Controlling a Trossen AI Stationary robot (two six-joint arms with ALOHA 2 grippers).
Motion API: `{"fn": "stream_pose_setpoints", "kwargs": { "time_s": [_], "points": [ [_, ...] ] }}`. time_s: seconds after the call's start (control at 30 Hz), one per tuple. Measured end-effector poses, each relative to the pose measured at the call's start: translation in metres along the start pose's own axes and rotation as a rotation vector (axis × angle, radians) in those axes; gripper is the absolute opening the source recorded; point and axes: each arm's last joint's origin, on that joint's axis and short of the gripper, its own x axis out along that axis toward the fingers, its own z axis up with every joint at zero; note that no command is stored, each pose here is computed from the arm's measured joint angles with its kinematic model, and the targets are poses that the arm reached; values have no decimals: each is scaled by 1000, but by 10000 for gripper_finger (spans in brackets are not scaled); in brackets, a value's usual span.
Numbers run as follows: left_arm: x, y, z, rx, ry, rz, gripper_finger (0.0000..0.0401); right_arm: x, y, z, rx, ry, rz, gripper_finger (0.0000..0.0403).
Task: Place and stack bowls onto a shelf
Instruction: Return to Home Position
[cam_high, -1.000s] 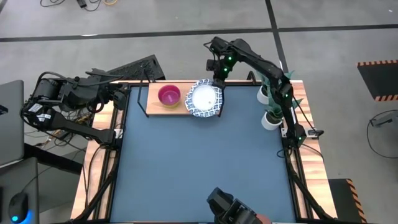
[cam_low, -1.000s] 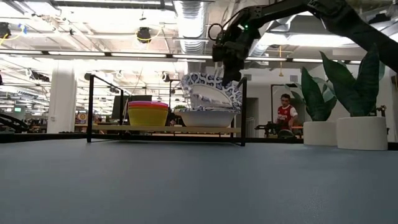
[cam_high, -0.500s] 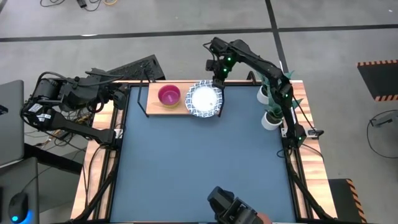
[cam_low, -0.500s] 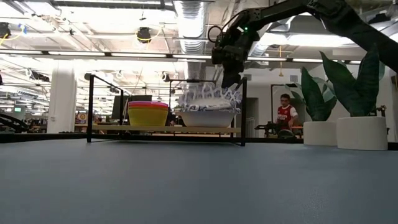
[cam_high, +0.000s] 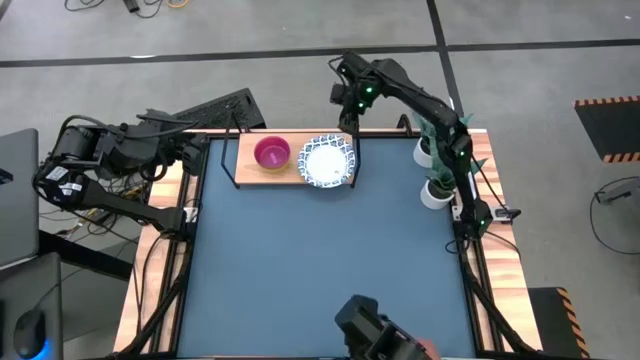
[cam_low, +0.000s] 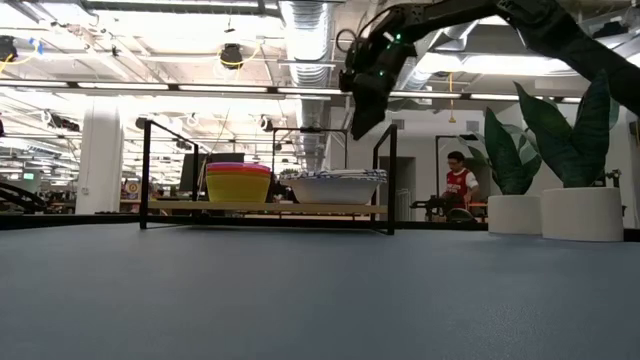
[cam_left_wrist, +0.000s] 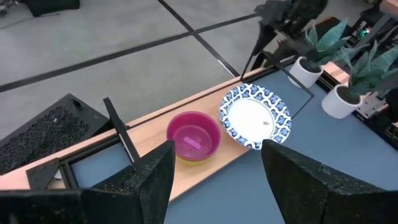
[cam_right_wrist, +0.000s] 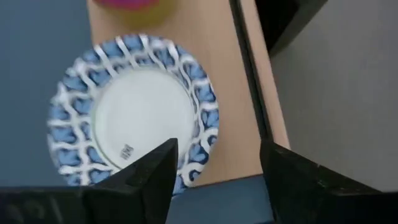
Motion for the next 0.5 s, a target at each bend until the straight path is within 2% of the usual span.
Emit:
{"fn": "stream_pose_setpoints", "kwargs": {
  "time_s": [0.13, 0.33, 0.4, 0.5],
  "points": [
    [0, 1, 1, 3, -24, 22, 224, -36, 10, 4, -5, -107, 10, 255],
    [0, -5, 7, 46, -75, -22, 224, -99, 31, 1, 8, -264, 31, 255],
    [-1, -7, 9, 57, -87, -46, 224, -118, 40, -1, 17, -331, 87, 255],
    [-1, -10, 13, 108, -115, -82, 224, -147, 56, -6, -49, -439, 256, 255]
  ]
}}
